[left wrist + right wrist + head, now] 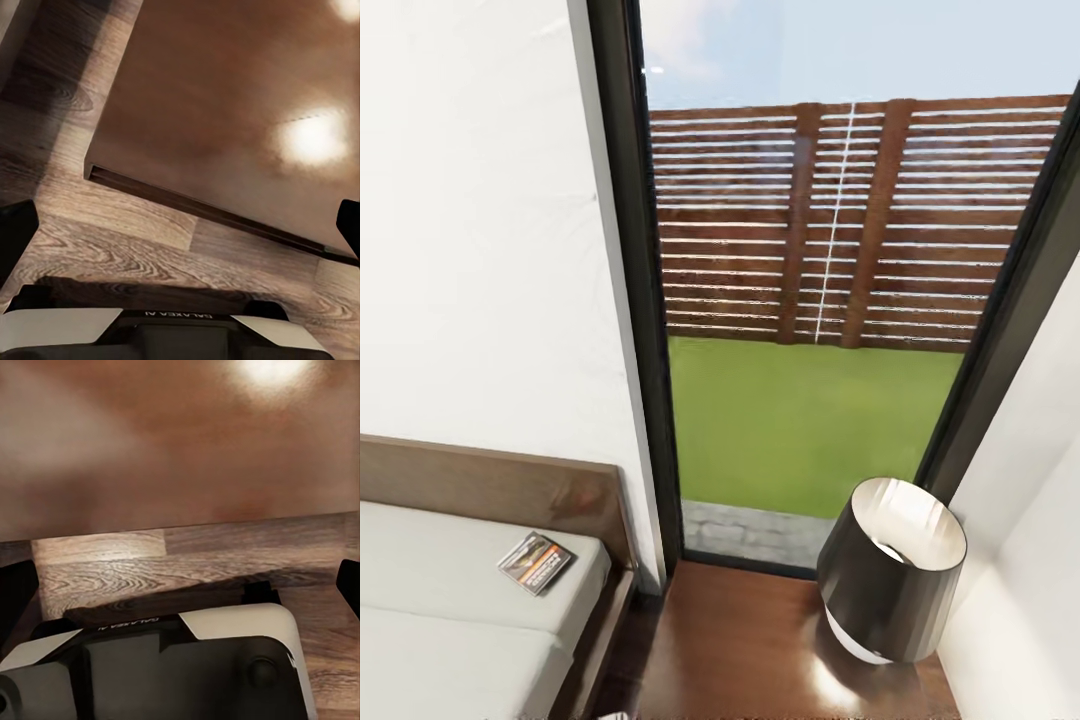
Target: In the bedroom, move the book from the bed onto either nightstand, and place the two sandals side by side next to the bed.
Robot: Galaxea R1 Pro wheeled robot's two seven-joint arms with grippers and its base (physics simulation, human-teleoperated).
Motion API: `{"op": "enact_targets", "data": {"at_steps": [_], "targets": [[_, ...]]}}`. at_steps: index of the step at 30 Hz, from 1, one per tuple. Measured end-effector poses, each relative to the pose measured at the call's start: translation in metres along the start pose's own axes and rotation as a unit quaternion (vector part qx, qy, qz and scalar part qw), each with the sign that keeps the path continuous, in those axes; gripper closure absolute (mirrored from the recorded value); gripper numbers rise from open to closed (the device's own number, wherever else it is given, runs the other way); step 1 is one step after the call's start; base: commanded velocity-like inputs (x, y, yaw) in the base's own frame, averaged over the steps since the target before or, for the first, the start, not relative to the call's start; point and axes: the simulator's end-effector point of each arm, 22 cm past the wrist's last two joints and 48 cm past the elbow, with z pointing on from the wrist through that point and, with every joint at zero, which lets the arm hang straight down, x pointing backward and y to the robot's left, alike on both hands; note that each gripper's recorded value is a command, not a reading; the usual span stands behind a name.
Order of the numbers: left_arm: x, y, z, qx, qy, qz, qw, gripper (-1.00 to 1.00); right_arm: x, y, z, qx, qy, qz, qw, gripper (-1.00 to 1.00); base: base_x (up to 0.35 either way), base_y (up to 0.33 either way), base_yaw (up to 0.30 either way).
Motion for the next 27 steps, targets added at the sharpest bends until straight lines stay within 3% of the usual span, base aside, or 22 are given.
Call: {"op": "enact_targets", "data": {"at_steps": [16, 23, 27], "targets": [[0.01, 0.004, 0.002, -0.004, 0.012, -0.002, 0.9999, -1.0, 0.014, -0.006, 0.003, 0.006, 0.015, 0.001, 0.9999, -1.0, 0.0, 0.0, 0.0], [0.015, 0.005, 0.003, -0.005, 0.016, -0.004, 0.9998, -1.0, 0.052, -0.019, 0.001, 0.015, 0.042, 0.005, 0.999, -1.0, 0.0, 0.0, 0.0], [0.017, 0.006, 0.003, -0.006, 0.019, -0.004, 0.9998, -1.0, 0.072, -0.06, -0.009, 0.042, 0.057, 0.007, 0.9975, -1.0, 0.0, 0.0, 0.0]]}}
